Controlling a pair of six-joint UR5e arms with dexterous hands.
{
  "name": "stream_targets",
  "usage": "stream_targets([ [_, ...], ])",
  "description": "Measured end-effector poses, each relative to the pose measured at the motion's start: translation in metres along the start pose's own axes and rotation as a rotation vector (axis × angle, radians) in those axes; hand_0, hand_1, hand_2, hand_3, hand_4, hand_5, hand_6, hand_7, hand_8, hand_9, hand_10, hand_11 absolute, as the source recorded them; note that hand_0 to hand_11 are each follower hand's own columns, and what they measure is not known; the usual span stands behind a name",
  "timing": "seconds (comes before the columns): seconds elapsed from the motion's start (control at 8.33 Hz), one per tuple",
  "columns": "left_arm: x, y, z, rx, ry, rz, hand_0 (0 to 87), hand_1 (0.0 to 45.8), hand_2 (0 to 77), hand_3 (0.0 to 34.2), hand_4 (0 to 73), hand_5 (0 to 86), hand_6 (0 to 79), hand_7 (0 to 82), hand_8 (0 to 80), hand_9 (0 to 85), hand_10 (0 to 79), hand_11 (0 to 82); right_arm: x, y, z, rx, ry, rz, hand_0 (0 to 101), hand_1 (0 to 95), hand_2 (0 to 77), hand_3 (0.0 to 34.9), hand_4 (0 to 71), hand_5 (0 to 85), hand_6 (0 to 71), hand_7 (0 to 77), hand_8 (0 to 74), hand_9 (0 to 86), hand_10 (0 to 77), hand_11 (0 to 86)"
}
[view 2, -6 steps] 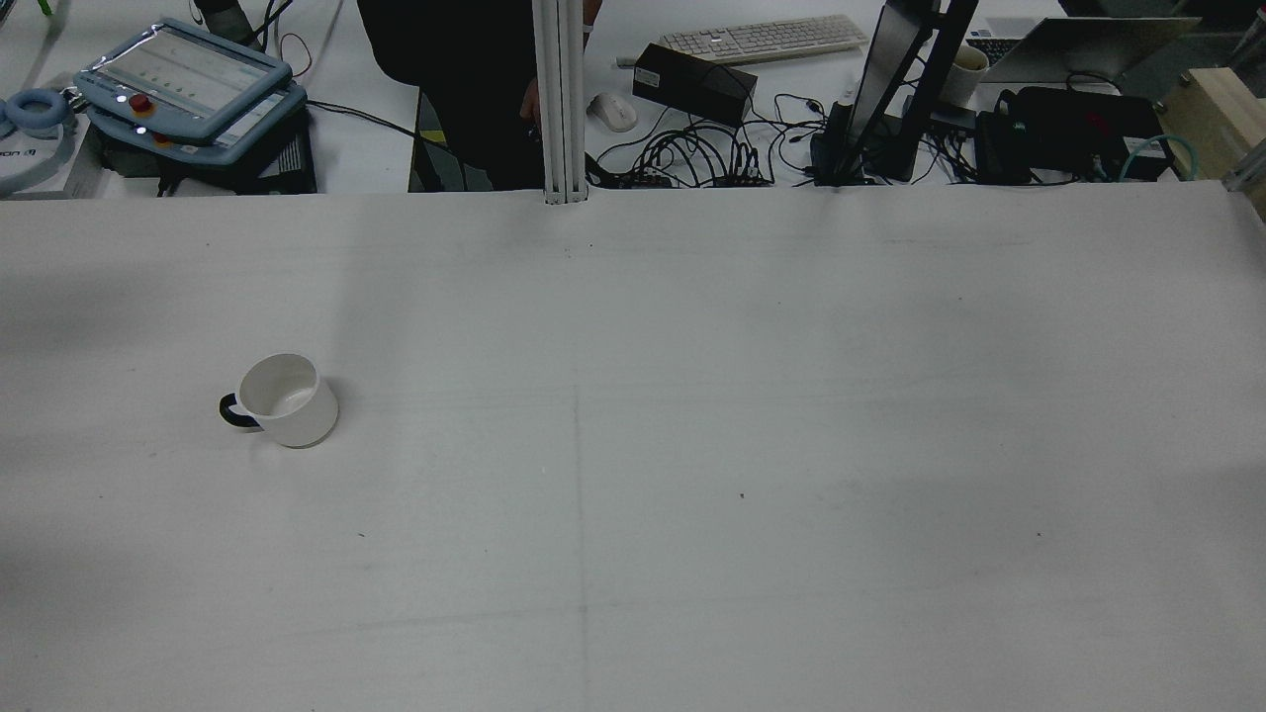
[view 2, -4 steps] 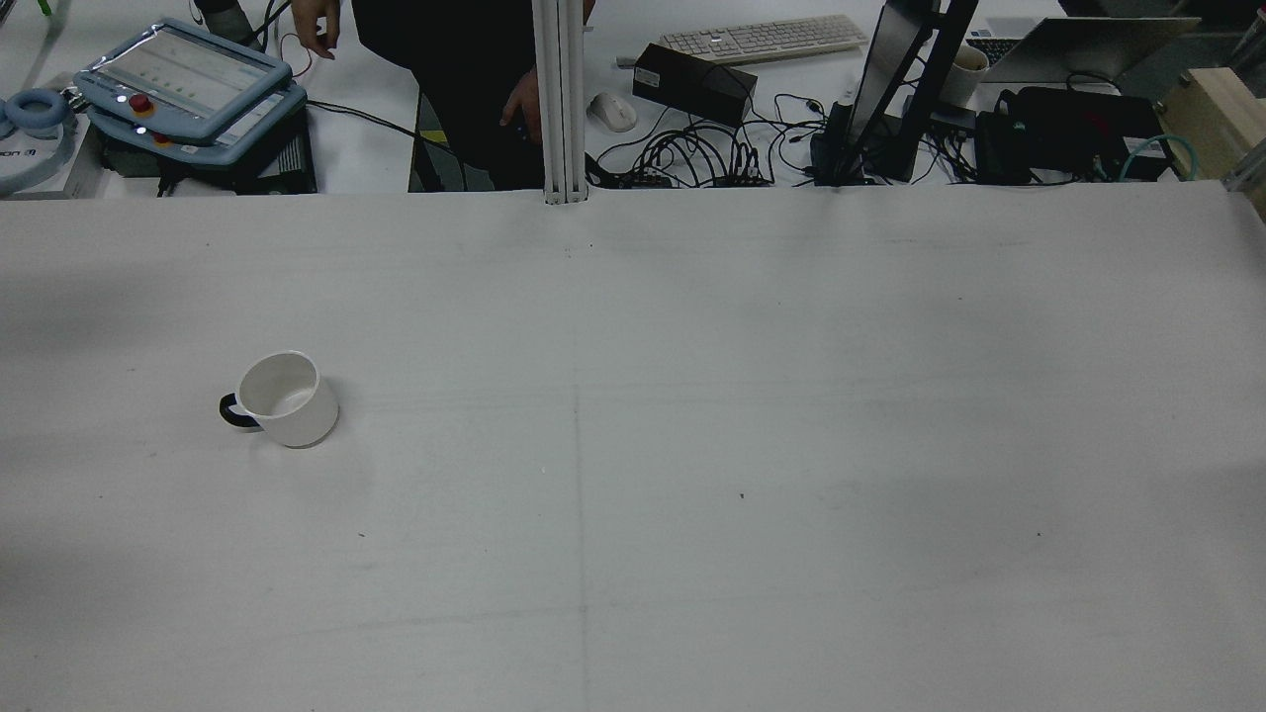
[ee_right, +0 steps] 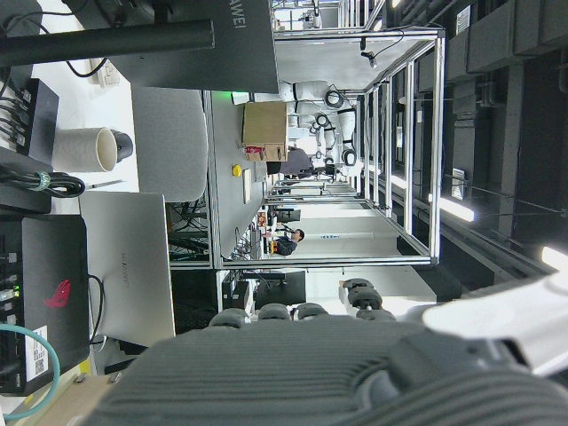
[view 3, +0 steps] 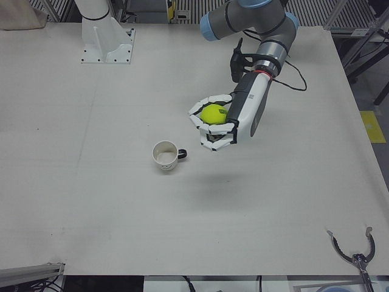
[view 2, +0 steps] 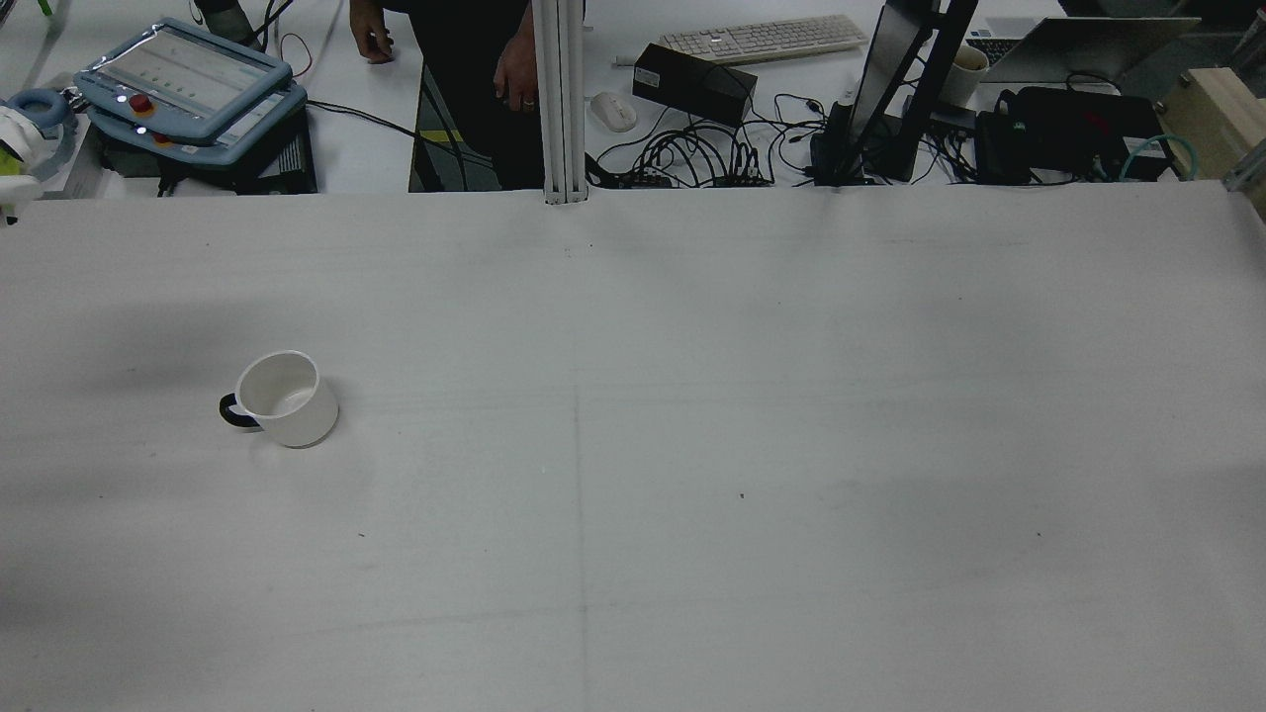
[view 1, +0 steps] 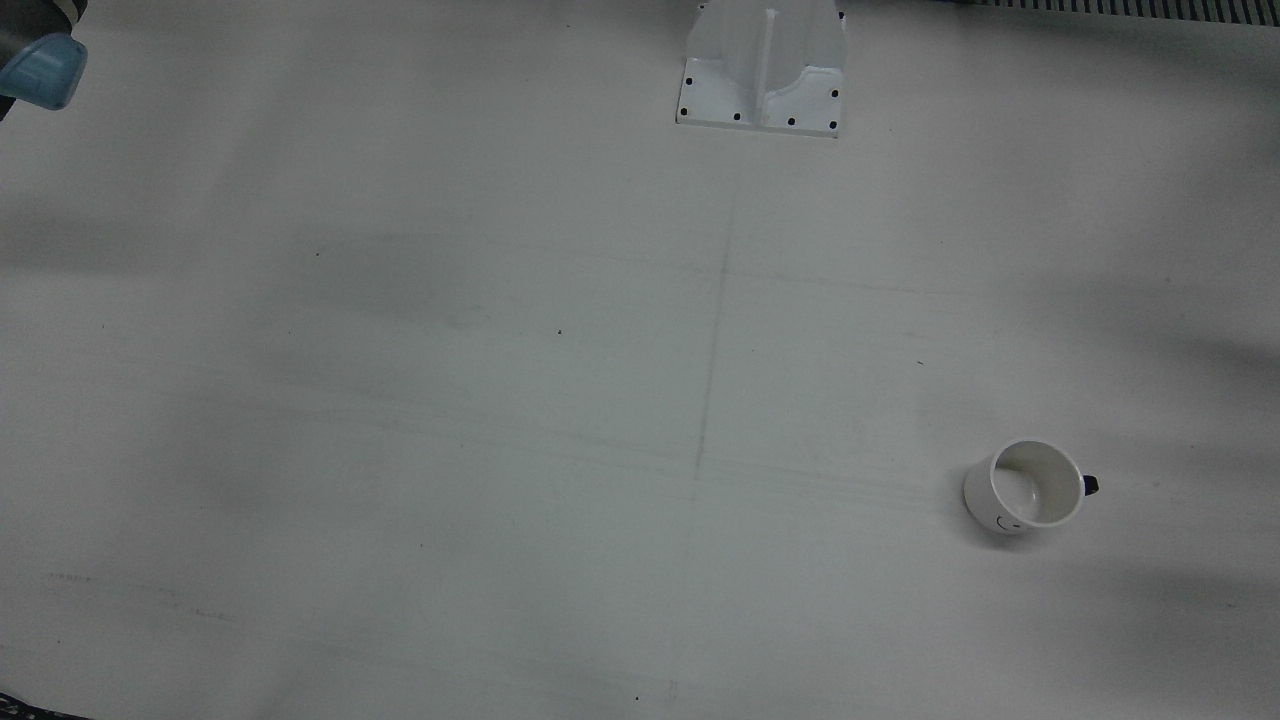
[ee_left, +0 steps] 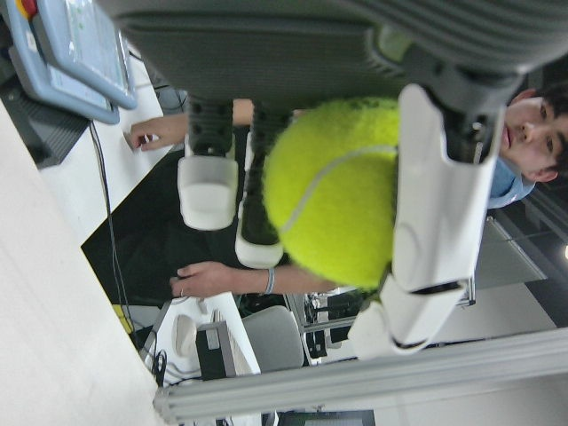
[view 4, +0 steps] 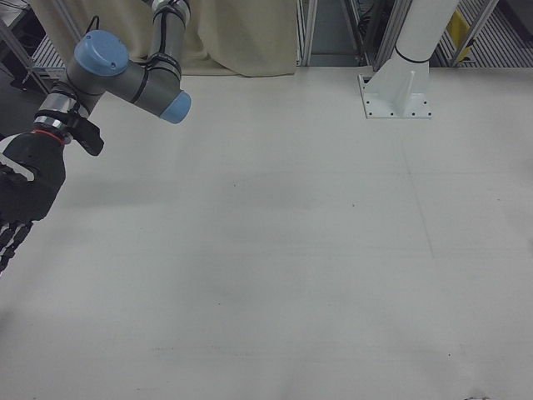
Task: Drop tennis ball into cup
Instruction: 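Move the left hand holding the tennis ball into view over the table, then carry the tennis ball with the left hand above the white mug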
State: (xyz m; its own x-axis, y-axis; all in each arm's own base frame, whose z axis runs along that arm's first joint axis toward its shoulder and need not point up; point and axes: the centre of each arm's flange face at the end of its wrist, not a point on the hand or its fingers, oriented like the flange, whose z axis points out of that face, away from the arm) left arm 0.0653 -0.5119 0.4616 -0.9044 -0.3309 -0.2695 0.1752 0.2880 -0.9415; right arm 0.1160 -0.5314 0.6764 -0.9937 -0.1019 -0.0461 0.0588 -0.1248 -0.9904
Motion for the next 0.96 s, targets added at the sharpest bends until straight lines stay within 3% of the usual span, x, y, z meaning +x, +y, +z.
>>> stream_targets([
  [0.48, -0.064, 0.044, 0.028, -0.056, -0.127, -0.031, 66.7, 35.5, 22.9, 10.6, 66.0, 25.6, 40.9, 60.0, 67.6, 54.0, 69.8, 69.8, 0.0, 0.0, 0.0, 0.0, 0.0, 0.001, 0, 0.5, 0.5, 0.0, 0.0, 0.0, 0.0, 0.5, 0.0, 0.0, 0.0, 0.5],
  [0.96, -0.081, 0.068, 0.042, -0.071, -0.168, -0.041, 63.4, 35.5, 22.9, 10.6, 65.4, 25.6, 39.3, 61.1, 68.2, 54.0, 69.8, 69.8, 0.0, 0.0, 0.0, 0.001, 0.0, 0.001, 0, 0.5, 0.5, 0.0, 0.0, 0.0, 0.0, 0.5, 0.0, 0.0, 0.0, 0.5],
])
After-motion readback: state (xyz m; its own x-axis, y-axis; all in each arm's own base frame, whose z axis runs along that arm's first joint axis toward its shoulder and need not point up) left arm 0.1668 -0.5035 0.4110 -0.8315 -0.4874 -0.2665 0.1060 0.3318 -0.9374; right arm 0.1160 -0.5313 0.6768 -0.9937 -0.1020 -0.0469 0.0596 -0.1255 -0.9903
